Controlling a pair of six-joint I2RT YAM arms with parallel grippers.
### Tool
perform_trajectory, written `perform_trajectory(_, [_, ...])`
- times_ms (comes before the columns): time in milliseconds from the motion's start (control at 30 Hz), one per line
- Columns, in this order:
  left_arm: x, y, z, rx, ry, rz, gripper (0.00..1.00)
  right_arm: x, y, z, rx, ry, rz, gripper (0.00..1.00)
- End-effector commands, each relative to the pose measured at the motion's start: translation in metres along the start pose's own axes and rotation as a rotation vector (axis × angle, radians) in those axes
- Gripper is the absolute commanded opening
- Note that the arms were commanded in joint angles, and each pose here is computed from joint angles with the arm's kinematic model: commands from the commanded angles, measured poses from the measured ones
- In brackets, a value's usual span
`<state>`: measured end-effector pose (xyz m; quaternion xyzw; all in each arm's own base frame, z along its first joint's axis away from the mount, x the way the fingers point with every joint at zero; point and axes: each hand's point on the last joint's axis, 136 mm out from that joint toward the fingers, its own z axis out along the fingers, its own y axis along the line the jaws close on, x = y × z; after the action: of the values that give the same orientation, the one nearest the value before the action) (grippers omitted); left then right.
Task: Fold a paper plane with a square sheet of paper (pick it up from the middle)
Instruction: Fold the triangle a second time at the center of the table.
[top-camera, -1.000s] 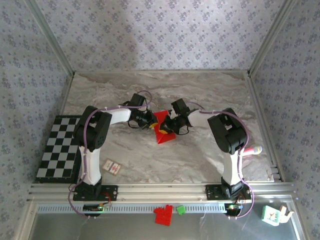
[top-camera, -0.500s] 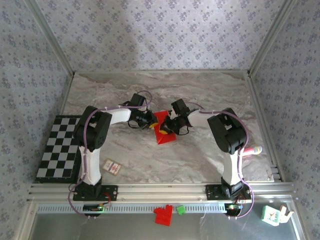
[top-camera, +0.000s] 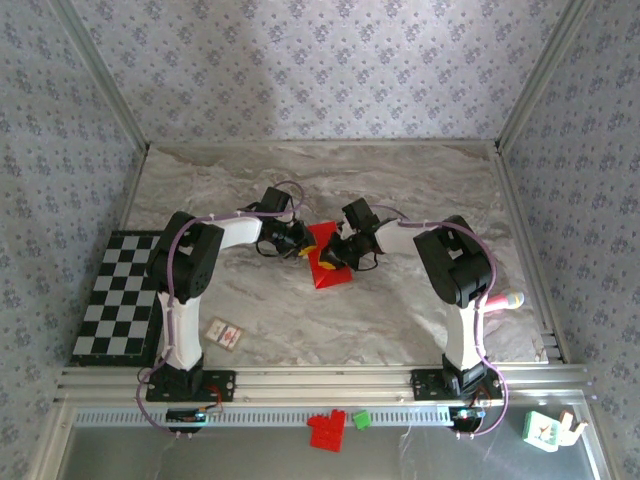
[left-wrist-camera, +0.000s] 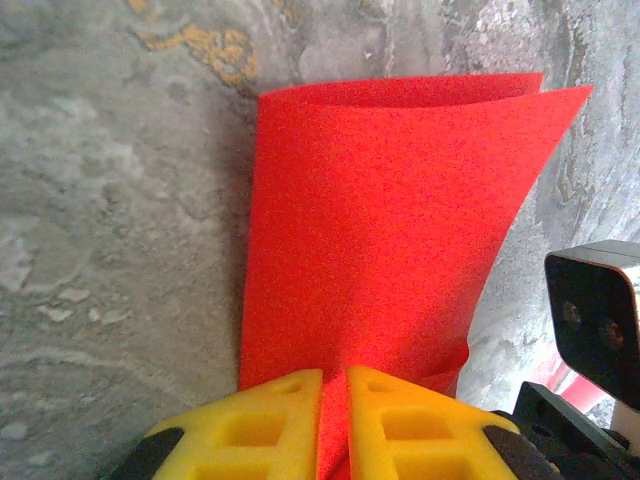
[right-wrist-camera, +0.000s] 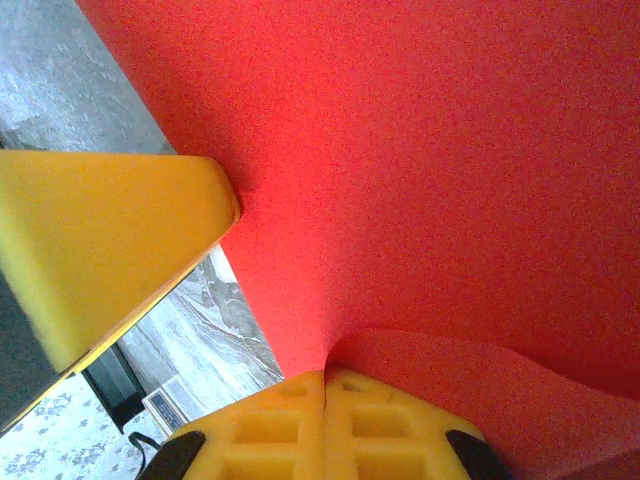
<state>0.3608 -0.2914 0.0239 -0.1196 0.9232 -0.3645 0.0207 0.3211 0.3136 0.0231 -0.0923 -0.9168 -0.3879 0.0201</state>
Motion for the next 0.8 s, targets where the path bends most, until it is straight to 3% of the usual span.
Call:
perform_trajectory(0, [0.011,0.011,0.004,-0.052,0.036,-0.037,0.16,0.005,-0.008,0.006,0.036,0.03,0.01,0.04])
perform_trajectory(333, [-0.009,-0.025,-0.034,-0.01,-0.049,0.001,0.2,0.007,-0.013,0.008,0.053,0.039,0.022,0.14])
perform_trajectory(567, [-0.022,-0.015,-0.06,-0.029,-0.13,-0.05,0.23,0.005,-0.012,0.007,0.053,0.037,0.03,0.29])
perform_trajectory(767, [-0.016,-0.012,-0.062,-0.004,-0.127,-0.074,0.24,0.005,-0.014,0.006,0.061,0.037,0.031,0.37])
